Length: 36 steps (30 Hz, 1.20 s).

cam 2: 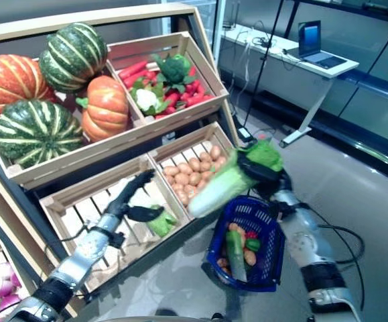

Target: Put vegetables into the basket

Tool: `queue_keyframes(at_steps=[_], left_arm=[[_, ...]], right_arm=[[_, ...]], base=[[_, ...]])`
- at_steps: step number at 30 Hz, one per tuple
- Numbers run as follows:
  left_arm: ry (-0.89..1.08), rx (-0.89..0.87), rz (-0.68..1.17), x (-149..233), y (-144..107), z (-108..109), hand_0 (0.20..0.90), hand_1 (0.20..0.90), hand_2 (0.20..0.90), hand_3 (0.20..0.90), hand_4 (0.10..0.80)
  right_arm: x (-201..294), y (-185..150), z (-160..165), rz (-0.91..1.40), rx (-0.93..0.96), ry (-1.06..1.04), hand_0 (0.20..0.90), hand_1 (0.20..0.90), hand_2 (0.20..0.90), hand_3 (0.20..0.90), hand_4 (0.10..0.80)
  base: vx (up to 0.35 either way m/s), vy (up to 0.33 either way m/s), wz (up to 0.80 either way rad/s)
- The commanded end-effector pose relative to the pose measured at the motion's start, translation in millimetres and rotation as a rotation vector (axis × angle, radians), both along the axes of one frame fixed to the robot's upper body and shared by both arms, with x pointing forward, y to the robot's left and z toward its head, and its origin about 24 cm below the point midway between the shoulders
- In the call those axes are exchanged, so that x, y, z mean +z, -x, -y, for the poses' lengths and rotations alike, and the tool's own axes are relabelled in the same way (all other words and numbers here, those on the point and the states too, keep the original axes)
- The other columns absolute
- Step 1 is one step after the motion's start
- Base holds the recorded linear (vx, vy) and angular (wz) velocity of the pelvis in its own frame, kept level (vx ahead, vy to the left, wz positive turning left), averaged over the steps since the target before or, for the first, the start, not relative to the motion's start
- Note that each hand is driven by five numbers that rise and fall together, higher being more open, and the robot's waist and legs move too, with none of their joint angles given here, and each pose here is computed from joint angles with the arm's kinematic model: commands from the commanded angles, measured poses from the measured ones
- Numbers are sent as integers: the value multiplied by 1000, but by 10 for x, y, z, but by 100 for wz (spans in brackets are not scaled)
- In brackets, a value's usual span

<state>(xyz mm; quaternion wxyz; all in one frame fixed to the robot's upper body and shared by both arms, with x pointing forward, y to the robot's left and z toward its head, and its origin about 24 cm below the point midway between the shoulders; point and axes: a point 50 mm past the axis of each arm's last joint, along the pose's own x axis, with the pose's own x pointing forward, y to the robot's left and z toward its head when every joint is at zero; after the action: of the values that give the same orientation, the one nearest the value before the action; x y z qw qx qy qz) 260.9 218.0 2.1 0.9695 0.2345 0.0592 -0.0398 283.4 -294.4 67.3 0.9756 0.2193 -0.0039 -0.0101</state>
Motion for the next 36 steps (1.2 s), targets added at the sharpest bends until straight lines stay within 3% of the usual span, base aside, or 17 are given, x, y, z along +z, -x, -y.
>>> queue_keyframes(at_steps=[1,2,3,6,9,12,17,20,26,30,36], left_arm=[[207,-161,-2,249,-174,-2,900,900,900,900,800],[207,-161,-2,249,-174,-2,900,900,900,900,800],[432,-313,-149,114,-73,160,900,900,900,900,800],[622,-491,-270,-19,87,360,900,900,900,900,800],[653,-427,-253,-45,80,279,900,900,900,900,800],[540,-277,-213,-69,23,119,900,900,900,900,800],[186,46,-52,36,-89,-240,900,900,900,900,800],[104,172,17,128,-138,-336,900,900,900,900,800],[-3,247,254,537,-381,-333,900,900,900,900,800],[-23,270,514,1058,-620,-232,900,900,900,900,800],[5,211,629,1328,-760,-19,900,900,900,900,800]], right_arm=[[728,-48,344,347,-205,36,300,300,300,300,400],[728,-48,344,347,-205,36,300,300,300,300,400],[699,-29,371,347,-228,37,300,300,300,300,400],[658,-77,353,326,-232,47,300,300,300,300,400],[607,-132,322,281,-239,101,300,300,300,300,400],[557,-146,321,224,-248,181,300,300,300,300,400],[393,-77,397,94,-293,376,300,300,300,300,400],[233,-16,510,-20,-343,494,300,300,300,300,400],[247,-156,587,-68,-444,519,300,300,300,300,400],[557,-406,559,6,-508,492,300,300,300,300,400],[836,-651,510,-4,-538,485,300,300,300,300,400]], base=[[17,-1,-12],[13,8,-6],[0,0,0],[21,26,-4],[31,7,-8],[37,-19,-12],[29,-44,-1],[12,-91,2],[-204,-156,10],[-330,-50,19],[-193,74,4]])
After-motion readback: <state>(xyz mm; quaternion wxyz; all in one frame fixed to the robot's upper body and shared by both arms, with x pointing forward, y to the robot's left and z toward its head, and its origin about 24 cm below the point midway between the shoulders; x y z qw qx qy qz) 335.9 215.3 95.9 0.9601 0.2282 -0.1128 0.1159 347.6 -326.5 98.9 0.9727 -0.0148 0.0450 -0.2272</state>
